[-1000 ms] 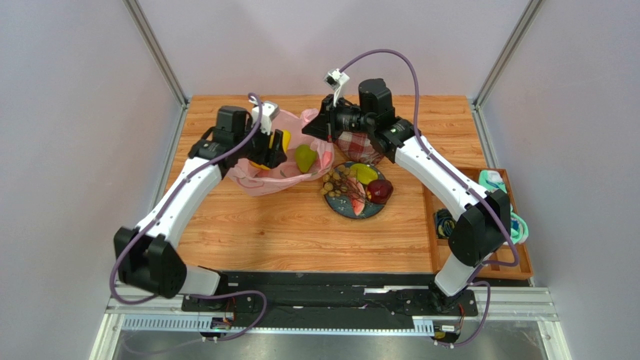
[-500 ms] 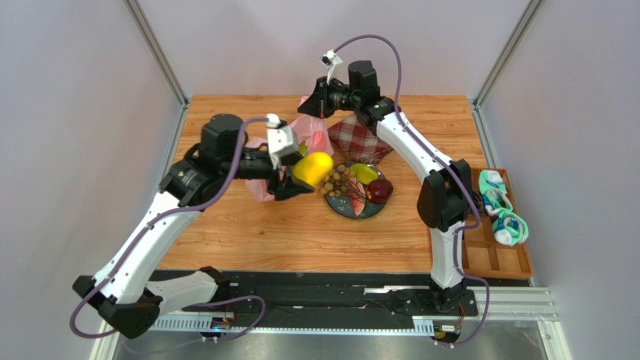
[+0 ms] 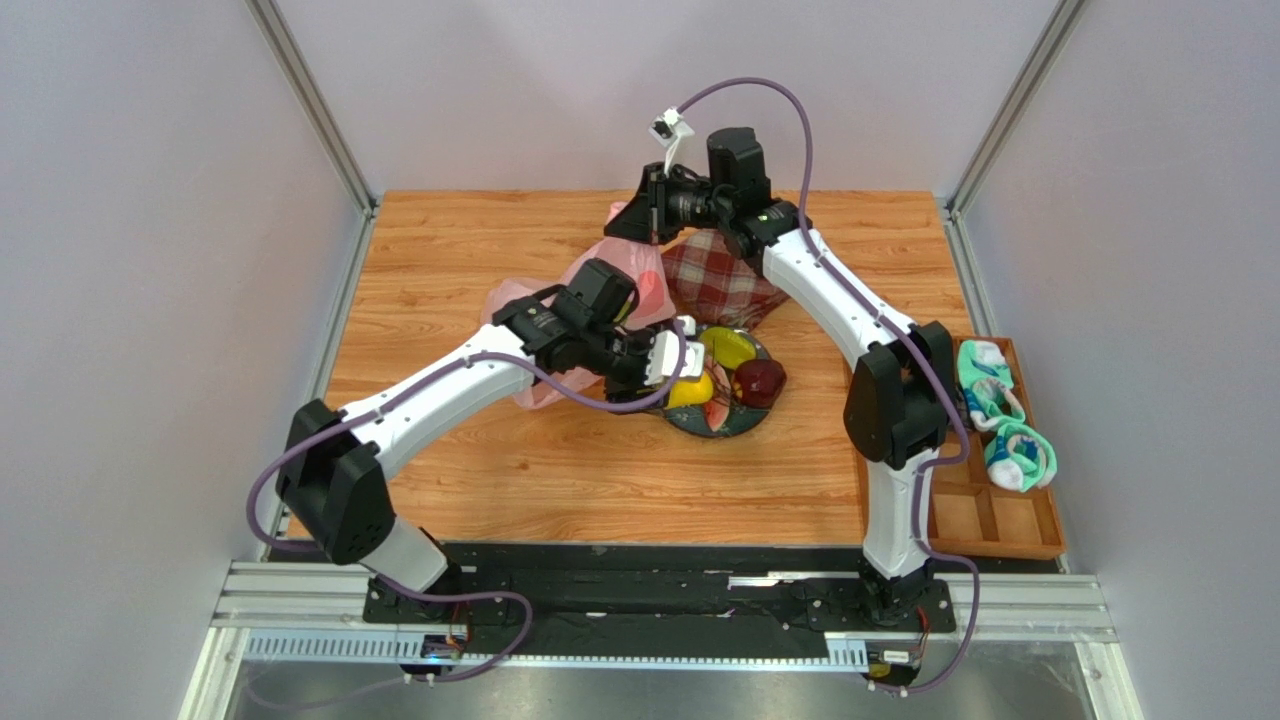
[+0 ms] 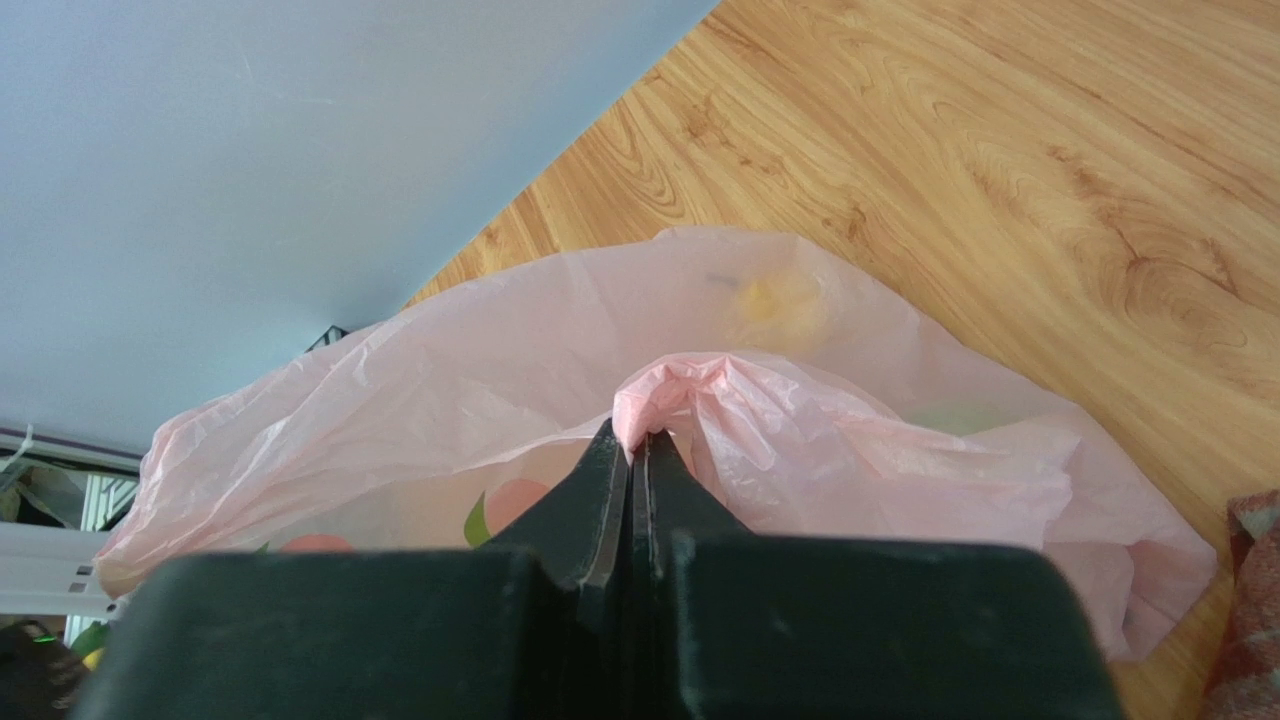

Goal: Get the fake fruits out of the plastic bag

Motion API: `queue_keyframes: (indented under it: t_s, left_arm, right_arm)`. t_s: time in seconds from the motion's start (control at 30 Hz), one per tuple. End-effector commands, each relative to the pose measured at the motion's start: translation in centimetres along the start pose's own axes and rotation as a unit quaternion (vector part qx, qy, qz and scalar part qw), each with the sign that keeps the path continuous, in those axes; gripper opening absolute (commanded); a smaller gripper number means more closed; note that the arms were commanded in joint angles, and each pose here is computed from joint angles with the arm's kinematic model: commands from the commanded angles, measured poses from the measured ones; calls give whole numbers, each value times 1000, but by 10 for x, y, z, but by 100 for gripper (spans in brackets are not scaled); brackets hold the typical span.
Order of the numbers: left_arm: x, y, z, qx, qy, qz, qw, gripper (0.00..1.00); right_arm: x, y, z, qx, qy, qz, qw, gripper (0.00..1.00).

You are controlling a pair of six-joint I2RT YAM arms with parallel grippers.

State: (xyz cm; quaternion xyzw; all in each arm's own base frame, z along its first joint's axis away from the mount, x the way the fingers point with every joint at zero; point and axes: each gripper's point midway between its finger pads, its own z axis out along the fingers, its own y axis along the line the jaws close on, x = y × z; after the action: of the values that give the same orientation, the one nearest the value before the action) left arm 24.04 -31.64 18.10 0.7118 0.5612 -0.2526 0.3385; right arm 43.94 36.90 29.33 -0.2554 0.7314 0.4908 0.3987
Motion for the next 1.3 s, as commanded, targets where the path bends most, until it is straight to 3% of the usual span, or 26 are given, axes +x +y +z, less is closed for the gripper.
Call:
queue_keyframes:
  t_s: [0.0,0.17,0.27,0.73,0.87,1.03,1.07,1.13,1.17,1.2,1.27]
  left_arm:
    - [0,10,10,33,16,171,985,0]
    - [29,0,33,95,45,273,956,0]
    - [42,-2,46,126,64,296,945,0]
    - [58,8,85,162,96,295,937,0]
    - [63,18,98,138,106,292,941,15]
    - [62,26,108,115,121,265,950,25]
    - [61,24,108,115,121,264,950,40]
    - [60,23,107,109,126,252,953,60]
    - [59,23,106,107,128,250,954,84]
    - [59,22,105,106,129,247,954,92]
    - [57,24,102,100,132,244,955,92]
  right_arm:
    - [-30,32,-18,-18,-35,-37,999,0]
    - [-30,35,-21,-15,-40,-39,998,0]
    - [-26,38,-22,-17,-37,-36,999,0]
    - [-9,54,-30,-23,-28,-31,999,0]
    - [-8,53,-31,-21,-28,-26,999,0]
    - [-8,57,-32,-24,-28,-27,999,0]
    - [-8,58,-33,-24,-28,-28,999,0]
    - [-8,58,-33,-24,-28,-28,999,0]
    - [-8,59,-33,-25,-28,-27,999,0]
    - [-8,59,-34,-25,-28,-27,999,0]
    - [-8,61,-34,-26,-29,-30,999,0]
